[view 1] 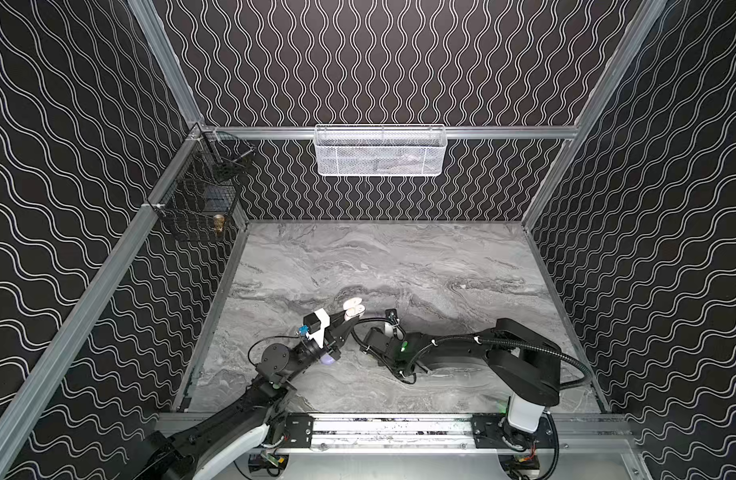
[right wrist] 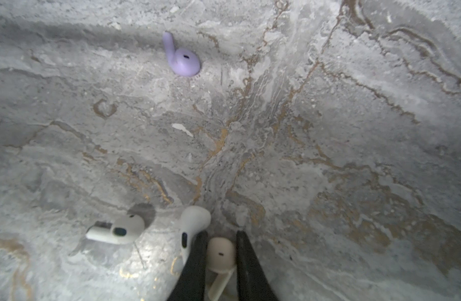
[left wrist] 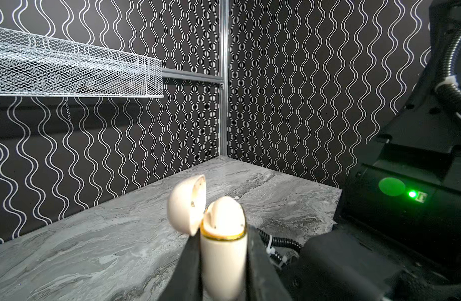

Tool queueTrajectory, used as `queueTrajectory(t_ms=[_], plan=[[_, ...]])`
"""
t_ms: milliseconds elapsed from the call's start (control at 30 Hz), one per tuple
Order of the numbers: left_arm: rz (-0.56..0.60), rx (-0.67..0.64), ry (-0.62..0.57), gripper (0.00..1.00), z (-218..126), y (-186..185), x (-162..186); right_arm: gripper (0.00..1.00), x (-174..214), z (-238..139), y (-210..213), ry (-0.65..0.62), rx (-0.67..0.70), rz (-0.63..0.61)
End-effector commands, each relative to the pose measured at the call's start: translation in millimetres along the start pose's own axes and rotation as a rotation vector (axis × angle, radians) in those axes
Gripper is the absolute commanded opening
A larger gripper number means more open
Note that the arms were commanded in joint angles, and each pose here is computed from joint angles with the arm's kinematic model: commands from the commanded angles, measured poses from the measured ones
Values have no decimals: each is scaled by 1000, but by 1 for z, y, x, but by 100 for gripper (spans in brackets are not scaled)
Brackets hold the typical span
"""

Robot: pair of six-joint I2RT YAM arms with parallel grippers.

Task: Insert the wireless bluetooth earbuds into the charging case
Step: 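Lift the cream earbud with the right gripper toward the open case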

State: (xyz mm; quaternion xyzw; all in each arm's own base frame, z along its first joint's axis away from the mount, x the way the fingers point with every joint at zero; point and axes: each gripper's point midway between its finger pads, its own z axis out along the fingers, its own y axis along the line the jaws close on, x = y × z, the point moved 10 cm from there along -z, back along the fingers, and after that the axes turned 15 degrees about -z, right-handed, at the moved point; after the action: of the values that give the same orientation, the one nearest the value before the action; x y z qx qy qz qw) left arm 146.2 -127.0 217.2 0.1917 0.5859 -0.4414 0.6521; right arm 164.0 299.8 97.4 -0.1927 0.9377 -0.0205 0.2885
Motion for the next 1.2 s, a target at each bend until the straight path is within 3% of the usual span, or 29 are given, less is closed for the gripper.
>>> queueTrajectory(t_ms=[0,300,500,667,867,1167], plan=[[20,17,-17,0,1,-2,-4,17,12,-1,-4,81,18,-57],[9,49,-24,0,1,-4,-5,16,-7,-43,-26,-119,7,-24],[4,142,-49,0,2,-11,-10,16,-38,-104,-50,-413,5,16],[-5,230,-62,0,2,-18,-12,16,-59,-167,-69,-734,-44,17],[-16,328,-76,0,4,-24,-16,17,-67,-212,-80,-1048,-135,-51],[-22,426,-77,0,7,-29,-17,15,-68,-225,-58,-1280,-235,-218]])
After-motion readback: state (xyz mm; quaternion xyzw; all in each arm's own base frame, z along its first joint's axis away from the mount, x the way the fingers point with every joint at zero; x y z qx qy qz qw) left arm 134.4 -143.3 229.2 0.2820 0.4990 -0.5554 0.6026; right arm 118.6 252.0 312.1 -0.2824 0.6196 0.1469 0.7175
